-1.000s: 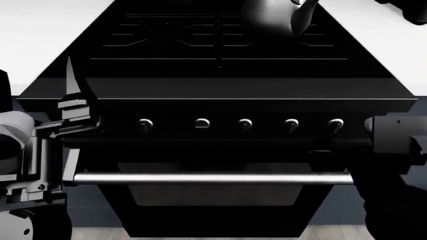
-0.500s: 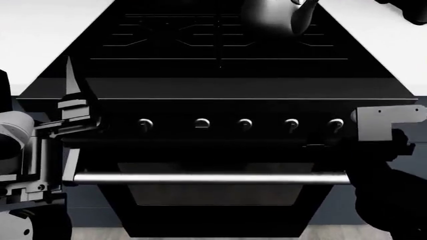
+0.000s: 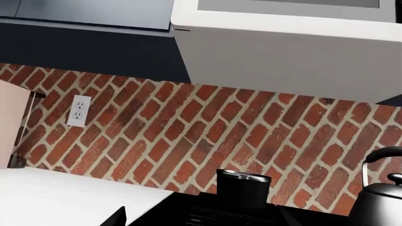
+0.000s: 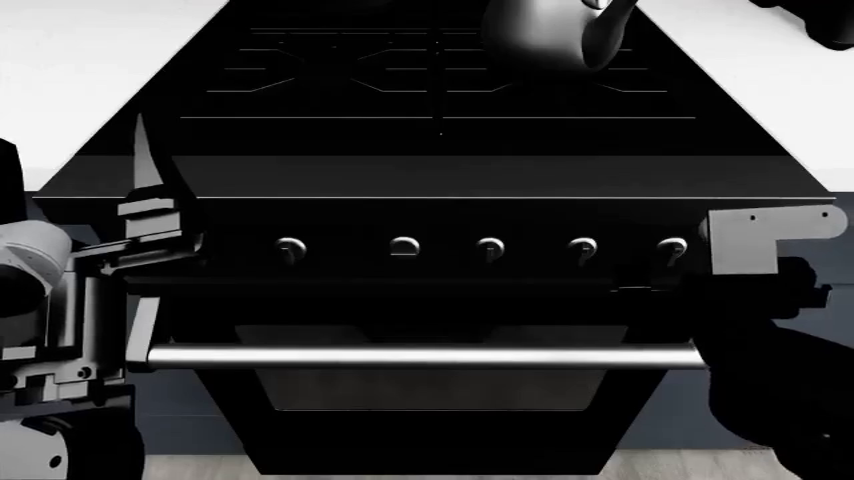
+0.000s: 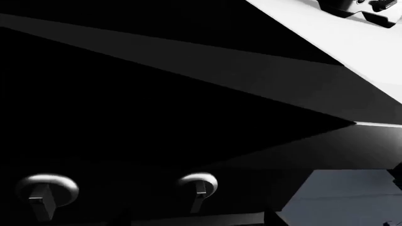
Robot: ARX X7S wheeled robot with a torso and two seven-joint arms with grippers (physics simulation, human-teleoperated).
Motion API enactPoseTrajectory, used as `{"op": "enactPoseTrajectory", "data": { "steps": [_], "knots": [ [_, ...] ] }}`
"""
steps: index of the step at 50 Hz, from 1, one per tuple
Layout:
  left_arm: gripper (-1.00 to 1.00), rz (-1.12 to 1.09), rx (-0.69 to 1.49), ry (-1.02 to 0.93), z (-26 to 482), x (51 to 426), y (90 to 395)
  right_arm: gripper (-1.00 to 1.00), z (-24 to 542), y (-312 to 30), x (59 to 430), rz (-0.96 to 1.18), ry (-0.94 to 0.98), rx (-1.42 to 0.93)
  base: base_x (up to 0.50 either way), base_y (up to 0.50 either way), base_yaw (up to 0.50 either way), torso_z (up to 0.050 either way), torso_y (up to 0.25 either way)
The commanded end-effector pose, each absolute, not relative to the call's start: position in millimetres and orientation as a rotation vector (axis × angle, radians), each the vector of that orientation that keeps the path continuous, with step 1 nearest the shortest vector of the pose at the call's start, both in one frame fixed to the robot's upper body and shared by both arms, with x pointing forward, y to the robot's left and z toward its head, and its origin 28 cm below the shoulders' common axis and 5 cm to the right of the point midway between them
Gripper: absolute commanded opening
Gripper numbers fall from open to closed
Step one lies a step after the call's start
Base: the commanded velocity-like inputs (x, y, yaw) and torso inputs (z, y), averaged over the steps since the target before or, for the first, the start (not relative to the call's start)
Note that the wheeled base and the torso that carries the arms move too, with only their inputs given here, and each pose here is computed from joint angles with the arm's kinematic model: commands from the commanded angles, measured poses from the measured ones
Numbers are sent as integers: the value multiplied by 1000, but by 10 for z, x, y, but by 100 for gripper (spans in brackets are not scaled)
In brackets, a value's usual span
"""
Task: Pick the kettle from the counter and place it on a stove burner. Then turn the burner on.
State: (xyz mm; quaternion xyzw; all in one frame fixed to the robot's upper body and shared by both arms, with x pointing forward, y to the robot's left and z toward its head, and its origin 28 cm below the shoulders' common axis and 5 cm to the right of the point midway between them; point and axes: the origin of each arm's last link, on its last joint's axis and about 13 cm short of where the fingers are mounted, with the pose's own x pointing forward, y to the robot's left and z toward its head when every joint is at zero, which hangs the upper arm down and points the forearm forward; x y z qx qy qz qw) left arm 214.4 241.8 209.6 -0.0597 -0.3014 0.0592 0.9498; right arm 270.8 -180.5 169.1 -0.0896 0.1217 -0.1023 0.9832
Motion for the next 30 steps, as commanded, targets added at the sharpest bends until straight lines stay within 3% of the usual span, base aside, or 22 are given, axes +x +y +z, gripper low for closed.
{"op": "enactPoseTrajectory", "data": {
  "steps": [1, 30],
  "knots": [
    [100, 121, -121, -610, 2094, 2151, 2416, 100, 1638, -1848, 2770, -226, 263, -162, 0, 0, 0, 0, 0],
    [100, 121, -115, -612, 2087, 2152, 2410, 100, 1499, -1899, 2991, -256, 282, -146, 0, 0, 0, 0, 0]
  ]
}}
